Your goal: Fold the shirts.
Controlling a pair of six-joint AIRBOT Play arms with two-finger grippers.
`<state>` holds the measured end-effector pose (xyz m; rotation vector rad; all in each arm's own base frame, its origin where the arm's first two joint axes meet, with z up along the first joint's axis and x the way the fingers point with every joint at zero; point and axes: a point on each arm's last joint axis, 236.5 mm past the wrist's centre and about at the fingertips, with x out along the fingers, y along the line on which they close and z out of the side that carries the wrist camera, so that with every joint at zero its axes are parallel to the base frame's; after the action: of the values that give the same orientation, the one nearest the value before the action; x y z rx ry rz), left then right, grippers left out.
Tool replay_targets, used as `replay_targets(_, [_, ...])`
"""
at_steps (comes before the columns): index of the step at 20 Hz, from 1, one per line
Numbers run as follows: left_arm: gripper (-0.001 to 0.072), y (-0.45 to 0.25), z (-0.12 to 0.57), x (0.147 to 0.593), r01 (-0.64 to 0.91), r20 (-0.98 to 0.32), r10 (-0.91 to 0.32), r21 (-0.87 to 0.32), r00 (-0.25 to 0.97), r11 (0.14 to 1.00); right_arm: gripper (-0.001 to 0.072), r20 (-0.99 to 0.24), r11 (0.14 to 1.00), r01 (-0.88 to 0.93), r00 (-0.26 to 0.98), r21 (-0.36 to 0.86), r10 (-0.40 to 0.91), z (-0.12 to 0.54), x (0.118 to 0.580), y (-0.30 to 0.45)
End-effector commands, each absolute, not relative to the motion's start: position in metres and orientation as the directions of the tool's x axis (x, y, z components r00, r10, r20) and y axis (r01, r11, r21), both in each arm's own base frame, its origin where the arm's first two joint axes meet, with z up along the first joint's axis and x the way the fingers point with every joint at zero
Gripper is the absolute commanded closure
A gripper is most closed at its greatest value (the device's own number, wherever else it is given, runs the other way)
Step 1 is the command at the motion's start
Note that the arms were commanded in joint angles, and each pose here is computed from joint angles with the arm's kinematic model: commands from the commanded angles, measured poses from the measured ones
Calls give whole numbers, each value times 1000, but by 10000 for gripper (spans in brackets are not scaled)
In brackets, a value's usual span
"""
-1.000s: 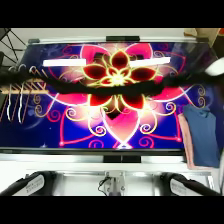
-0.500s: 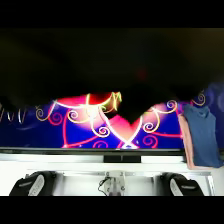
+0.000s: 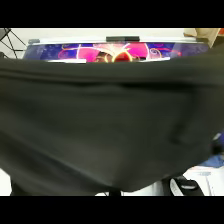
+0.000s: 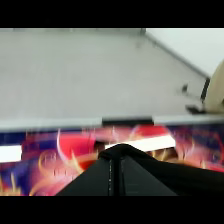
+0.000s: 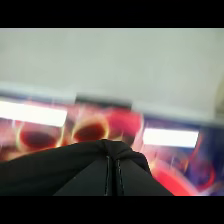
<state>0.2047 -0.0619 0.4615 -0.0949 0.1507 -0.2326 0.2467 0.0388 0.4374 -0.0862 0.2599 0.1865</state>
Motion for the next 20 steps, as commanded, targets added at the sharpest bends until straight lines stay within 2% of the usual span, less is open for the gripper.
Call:
replay_targets(1, [673,-45,344,260,157,-446,-253,-242,859,958,655,-687,977,-196,700,80,197,308,280,37])
replay_targets(4, [673,-32,216,305,82,-669,-295,-332,682,940,656,-779,958,-179,558,224,287,202,341,50])
replay_targets(6, [674,-22,148,339,-8,-730,-309,-395,609,919,656,-772,958,-105,572,266,277,142,395,44])
replay_targets(10, [674,-13,79,425,-114,-720,-327,-489,612,865,656,-680,920,6,676,392,285,78,496,42])
replay_targets(12, [674,-24,60,469,-124,-690,-348,-535,635,835,656,-632,903,38,727,428,269,58,529,47])
replay_targets(16, [673,-43,32,522,-110,-682,-370,-551,631,827,655,-612,942,-16,756,336,231,24,556,59])
replay_targets(20, [673,-43,35,510,-40,-720,-435,-538,541,842,655,-696,934,-25,659,357,284,14,529,57])
